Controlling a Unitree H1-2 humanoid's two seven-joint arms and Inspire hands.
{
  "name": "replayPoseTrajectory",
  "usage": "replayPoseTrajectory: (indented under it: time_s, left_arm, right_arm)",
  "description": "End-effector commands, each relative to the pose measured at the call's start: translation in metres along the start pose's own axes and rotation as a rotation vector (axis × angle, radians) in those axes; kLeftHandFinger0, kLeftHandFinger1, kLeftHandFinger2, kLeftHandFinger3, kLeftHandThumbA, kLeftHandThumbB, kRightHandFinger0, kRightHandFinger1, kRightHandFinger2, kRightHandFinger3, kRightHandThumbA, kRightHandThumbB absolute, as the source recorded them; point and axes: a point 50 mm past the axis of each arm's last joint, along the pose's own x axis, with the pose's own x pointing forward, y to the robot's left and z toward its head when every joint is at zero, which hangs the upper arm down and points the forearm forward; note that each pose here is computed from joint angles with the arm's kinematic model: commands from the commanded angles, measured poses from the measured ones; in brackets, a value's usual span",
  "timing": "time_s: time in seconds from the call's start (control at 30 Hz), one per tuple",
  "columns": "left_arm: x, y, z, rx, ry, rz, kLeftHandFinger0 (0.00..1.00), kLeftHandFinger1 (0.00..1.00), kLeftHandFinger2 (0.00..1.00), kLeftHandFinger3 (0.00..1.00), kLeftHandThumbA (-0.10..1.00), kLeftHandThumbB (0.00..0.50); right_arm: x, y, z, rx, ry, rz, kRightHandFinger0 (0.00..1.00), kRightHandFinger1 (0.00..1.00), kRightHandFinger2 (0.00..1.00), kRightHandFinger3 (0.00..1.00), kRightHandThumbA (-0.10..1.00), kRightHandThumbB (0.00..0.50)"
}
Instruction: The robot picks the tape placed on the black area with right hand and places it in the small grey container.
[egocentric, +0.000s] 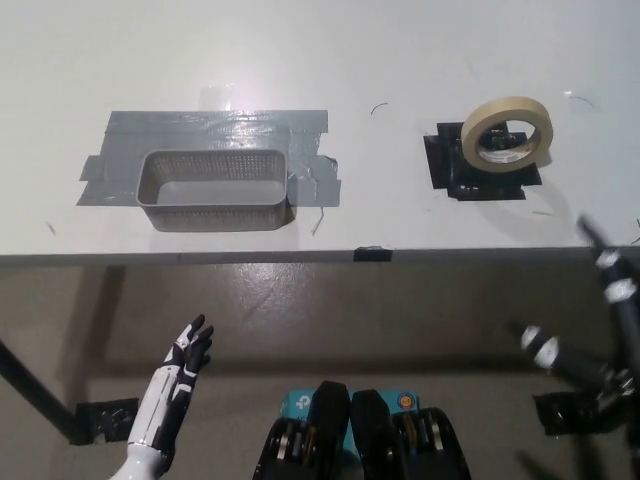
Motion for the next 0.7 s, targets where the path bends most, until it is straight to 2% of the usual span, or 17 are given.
replayPoseTrajectory:
  time_s: [0.0, 0.03, 0.07, 0.13, 0.2, 0.4, 0.5, 0.6, 0.63, 0.67]
  left_arm:
    - [0.004, -0.001, 0.014, 0.025, -0.055, -0.016, 1.0, 1.0, 1.0, 1.0, 0.96, 0.186]
    - [0.004, -0.001, 0.014, 0.021, -0.056, -0.016, 1.0, 1.0, 1.0, 1.0, 0.95, 0.187]
    - [0.005, -0.001, 0.014, 0.026, -0.06, -0.015, 1.0, 1.0, 1.0, 1.0, 0.95, 0.187]
    - [0.004, 0.0, 0.014, 0.032, -0.057, -0.014, 1.0, 1.0, 1.0, 1.0, 0.96, 0.193]
    - [0.003, 0.001, 0.013, 0.043, -0.057, -0.01, 1.0, 1.0, 1.0, 1.0, 0.98, 0.185]
    - [-0.001, 0.005, 0.011, 0.033, -0.054, -0.012, 1.0, 1.0, 1.0, 1.0, 0.94, 0.165]
    - [-0.006, 0.005, 0.007, 0.027, -0.045, -0.012, 1.0, 1.0, 1.0, 1.0, 0.94, 0.162]
    - [-0.008, 0.005, 0.005, 0.024, -0.044, -0.013, 1.0, 1.0, 1.0, 1.0, 0.93, 0.155]
    - [-0.01, 0.004, 0.004, 0.023, -0.04, -0.014, 1.0, 1.0, 1.0, 1.0, 0.93, 0.156]
    - [-0.012, 0.004, 0.003, 0.022, -0.033, -0.017, 1.0, 1.0, 1.0, 1.0, 0.93, 0.16]
  right_arm:
    - [0.058, -0.051, 0.045, -0.32, -0.125, -0.002, 1.0, 1.0, 1.0, 1.0, 0.9, 0.294]
    - [0.069, -0.056, 0.048, -0.355, -0.124, 0.008, 1.0, 1.0, 1.0, 1.0, 0.91, 0.299]
    - [0.09, -0.061, 0.048, -0.416, -0.115, 0.021, 1.0, 1.0, 1.0, 1.0, 0.97, 0.312]
    - [0.112, -0.065, 0.048, -0.469, -0.096, 0.035, 1.0, 1.0, 1.0, 1.0, 1.0, 0.322]
    - [0.135, -0.065, 0.046, -0.517, -0.074, 0.054, 1.0, 1.0, 1.0, 1.0, 1.0, 0.331]
    - [0.199, -0.057, 0.03, -0.641, 0.018, 0.109, 1.0, 1.0, 1.0, 1.0, 1.0, 0.388]
    - [0.217, -0.046, 0.021, -0.682, 0.059, 0.145, 1.0, 1.0, 1.0, 1.0, 1.0, 0.374]
    - [0.237, -0.035, 0.007, -0.726, 0.101, 0.188, 1.0, 1.0, 1.0, 1.0, 1.0, 0.392]
    - [0.235, -0.035, 0.006, -0.727, 0.104, 0.192, 1.0, 1.0, 1.0, 1.0, 1.0, 0.363]
    - [0.241, -0.03, 0.002, -0.732, 0.142, 0.219, 1.0, 1.0, 1.0, 1.0, 1.0, 0.39]
